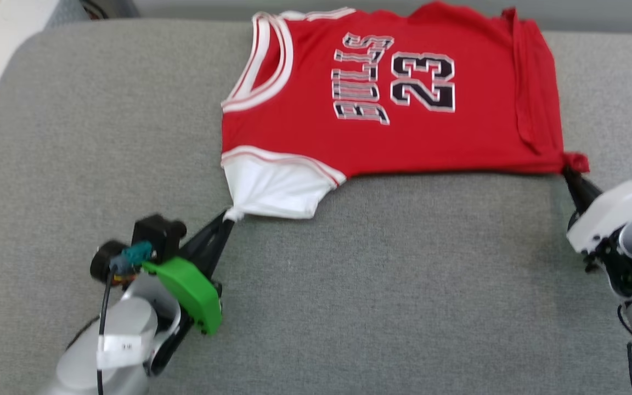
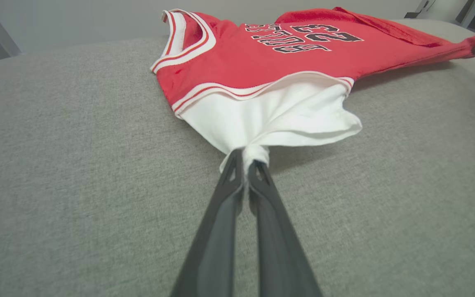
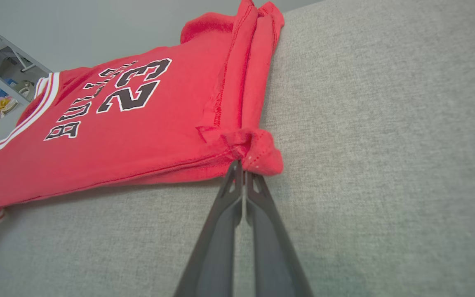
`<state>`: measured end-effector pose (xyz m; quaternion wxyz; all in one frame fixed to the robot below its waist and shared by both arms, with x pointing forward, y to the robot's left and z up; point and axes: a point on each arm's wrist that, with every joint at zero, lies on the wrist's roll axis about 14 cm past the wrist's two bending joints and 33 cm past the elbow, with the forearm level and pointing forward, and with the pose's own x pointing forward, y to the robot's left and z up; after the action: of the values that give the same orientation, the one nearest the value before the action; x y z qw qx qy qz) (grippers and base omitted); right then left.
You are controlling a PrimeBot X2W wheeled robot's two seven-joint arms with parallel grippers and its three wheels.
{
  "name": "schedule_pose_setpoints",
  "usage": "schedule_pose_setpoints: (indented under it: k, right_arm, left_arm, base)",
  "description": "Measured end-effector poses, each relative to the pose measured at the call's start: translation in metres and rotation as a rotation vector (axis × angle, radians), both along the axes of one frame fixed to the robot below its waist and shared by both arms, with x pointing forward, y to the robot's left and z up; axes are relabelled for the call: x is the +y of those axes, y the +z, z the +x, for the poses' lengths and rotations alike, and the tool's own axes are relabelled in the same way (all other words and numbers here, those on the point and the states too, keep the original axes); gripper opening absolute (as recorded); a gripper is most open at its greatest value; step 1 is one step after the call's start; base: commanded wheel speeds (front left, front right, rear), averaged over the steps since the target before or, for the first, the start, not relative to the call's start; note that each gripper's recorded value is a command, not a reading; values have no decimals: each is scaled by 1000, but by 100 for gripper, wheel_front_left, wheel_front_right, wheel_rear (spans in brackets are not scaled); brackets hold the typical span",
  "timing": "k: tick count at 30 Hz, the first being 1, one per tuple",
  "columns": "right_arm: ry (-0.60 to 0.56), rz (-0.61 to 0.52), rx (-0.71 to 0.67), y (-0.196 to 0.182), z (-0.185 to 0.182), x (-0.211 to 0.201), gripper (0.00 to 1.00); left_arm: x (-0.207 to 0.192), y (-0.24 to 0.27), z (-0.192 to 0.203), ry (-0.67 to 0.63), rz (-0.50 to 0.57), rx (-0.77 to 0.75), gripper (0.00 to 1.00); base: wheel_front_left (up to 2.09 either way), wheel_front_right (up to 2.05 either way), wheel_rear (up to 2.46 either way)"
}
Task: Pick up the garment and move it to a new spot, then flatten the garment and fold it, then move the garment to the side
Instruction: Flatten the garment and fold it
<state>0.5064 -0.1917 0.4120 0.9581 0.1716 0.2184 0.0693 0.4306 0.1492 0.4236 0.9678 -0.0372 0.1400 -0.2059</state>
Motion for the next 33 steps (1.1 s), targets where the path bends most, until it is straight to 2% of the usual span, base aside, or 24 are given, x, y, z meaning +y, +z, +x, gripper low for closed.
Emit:
schedule_pose_setpoints:
  k: [7,16,27,33]
  right_arm:
    - [-36,75,62,2,-42,-5,0]
    - [-28,153,118,10,-92,-12,0]
    - [64,143,219,7,-161,-19,0]
    - [108,123,253,6,-181,-17,0]
  left_arm:
    - [5,5,-56,3,-8,37,0]
    - [4,12,-115,-14,-34,87,0]
    - [-6,8,-185,-62,-75,198,0]
    - [-6,12,-189,-61,-79,205,0]
  base:
    - [0,0,0]
    - [0,0,0]
    - [0,0,0]
    - [0,0,0]
